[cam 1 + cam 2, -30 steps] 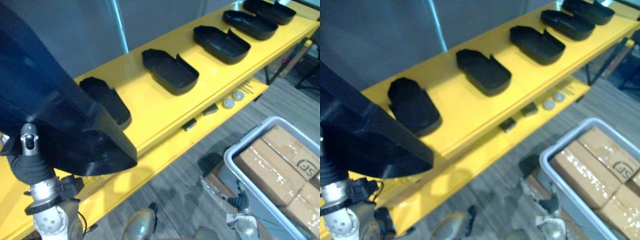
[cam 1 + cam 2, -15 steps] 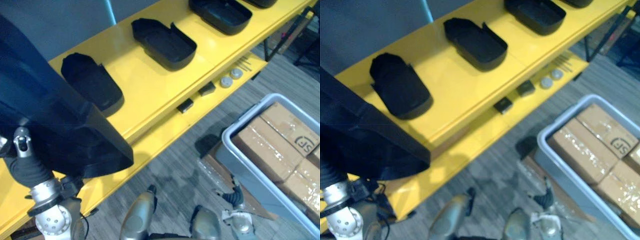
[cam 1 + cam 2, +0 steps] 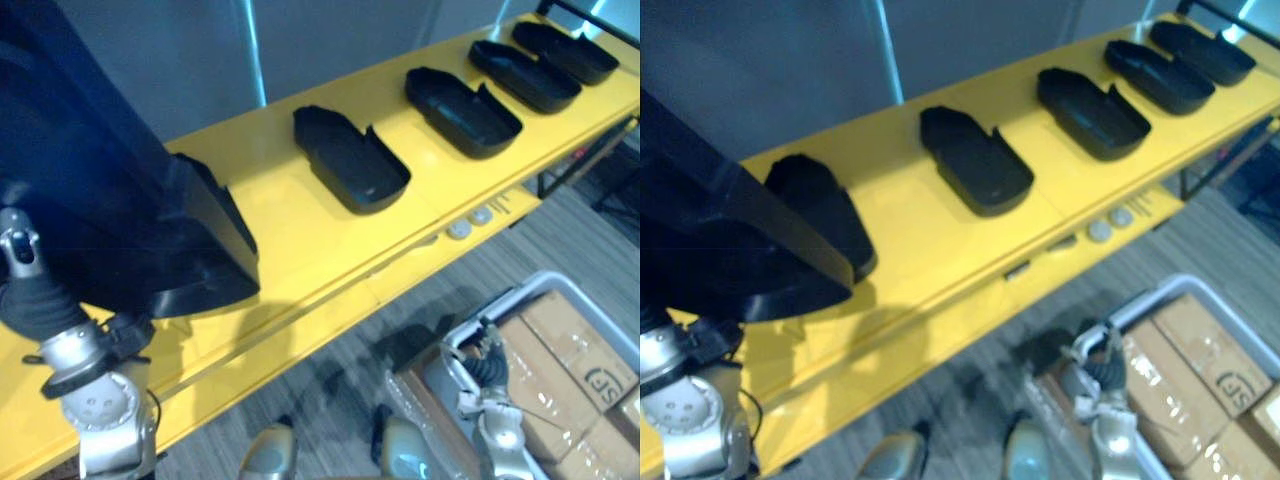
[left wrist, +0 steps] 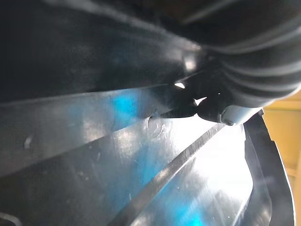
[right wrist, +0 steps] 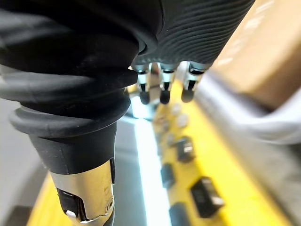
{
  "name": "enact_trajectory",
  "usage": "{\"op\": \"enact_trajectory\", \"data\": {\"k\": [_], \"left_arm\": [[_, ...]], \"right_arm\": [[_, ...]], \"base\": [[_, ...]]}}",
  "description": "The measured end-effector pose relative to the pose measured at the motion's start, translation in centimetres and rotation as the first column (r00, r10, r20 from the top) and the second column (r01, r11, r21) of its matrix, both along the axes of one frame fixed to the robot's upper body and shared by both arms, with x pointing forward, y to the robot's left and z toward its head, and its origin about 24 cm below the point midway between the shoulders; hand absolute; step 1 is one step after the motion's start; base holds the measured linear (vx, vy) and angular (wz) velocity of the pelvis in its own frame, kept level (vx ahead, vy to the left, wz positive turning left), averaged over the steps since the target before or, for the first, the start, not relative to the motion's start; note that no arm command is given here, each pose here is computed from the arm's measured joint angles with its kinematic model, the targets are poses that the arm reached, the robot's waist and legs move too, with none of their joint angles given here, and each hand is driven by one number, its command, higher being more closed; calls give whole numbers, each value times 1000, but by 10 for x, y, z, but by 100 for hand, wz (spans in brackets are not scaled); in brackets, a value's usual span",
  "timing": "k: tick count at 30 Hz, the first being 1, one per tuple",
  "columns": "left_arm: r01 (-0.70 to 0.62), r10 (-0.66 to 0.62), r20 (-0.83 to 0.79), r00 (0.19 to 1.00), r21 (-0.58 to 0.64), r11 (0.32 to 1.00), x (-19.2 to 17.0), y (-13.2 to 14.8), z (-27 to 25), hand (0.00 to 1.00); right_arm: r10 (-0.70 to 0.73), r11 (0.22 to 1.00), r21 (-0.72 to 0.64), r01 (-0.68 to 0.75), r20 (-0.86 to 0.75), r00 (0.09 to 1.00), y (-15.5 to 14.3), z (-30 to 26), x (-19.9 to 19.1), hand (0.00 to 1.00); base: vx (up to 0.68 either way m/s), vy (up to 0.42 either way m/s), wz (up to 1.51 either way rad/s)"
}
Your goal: Walk over and take plastic housings, then place them on the shelf
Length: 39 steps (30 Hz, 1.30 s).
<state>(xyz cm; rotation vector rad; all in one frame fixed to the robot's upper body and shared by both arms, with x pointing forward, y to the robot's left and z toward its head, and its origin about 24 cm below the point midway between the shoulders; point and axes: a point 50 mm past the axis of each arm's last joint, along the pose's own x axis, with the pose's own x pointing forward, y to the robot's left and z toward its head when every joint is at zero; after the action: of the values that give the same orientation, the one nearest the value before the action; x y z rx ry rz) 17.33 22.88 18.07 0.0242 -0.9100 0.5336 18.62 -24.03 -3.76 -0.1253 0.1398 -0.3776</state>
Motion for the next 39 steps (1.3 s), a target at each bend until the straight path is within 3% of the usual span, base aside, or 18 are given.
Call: {"op": "enact_trajectory", "data": {"k": [5,8,12,16,20,24,26,27,29,31,34,39], "left_arm": [[-74,47,-188,981,-139,988,-14,-4,-39,100],[-176,130,-240,962,-181,968,-26,4,-50,100],[-328,273,-298,915,-153,932,-40,20,-59,100],[-419,371,-309,875,-101,903,-51,32,-58,100],[-489,442,-324,837,-80,868,-63,42,-60,100],[-494,445,-333,832,-78,866,-65,42,-61,100],[-475,427,-342,837,-67,878,-61,42,-61,100],[-472,422,-366,830,-56,880,-59,44,-64,100],[-486,434,-422,796,-18,874,-57,53,-71,100],[-549,500,-524,690,72,833,-62,76,-86,100],[-612,569,-635,522,187,769,-68,114,-103,100],[-600,618,-679,398,317,734,-54,153,-96,100]], "right_arm": [[-74,997,-29,76,40,996,4,10,3,0],[-69,991,-104,89,184,980,13,30,13,0],[221,974,-139,-181,382,897,62,69,26,0],[453,891,-170,-420,391,801,116,71,24,0],[493,867,-156,-474,421,762,138,76,22,0],[375,927,-142,-348,426,823,116,83,17,0],[222,973,-153,-173,412,883,85,82,8,0],[85,986,-166,-18,402,912,58,79,-2,0],[-125,957,-193,216,397,909,16,78,-19,0],[-343,857,-228,463,418,841,-30,81,-45,0],[-547,734,-246,634,340,765,-77,70,-88,0],[-649,708,-310,634,66,758,-88,26,-128,0]], "base": [[135,-190,60],[36,-110,57],[-39,-25,44],[-38,34,30],[-10,50,9],[43,43,17],[66,19,23],[54,13,9],[31,11,-11],[-33,4,-46],[-17,7,-49],[-10,35,-33]]}}
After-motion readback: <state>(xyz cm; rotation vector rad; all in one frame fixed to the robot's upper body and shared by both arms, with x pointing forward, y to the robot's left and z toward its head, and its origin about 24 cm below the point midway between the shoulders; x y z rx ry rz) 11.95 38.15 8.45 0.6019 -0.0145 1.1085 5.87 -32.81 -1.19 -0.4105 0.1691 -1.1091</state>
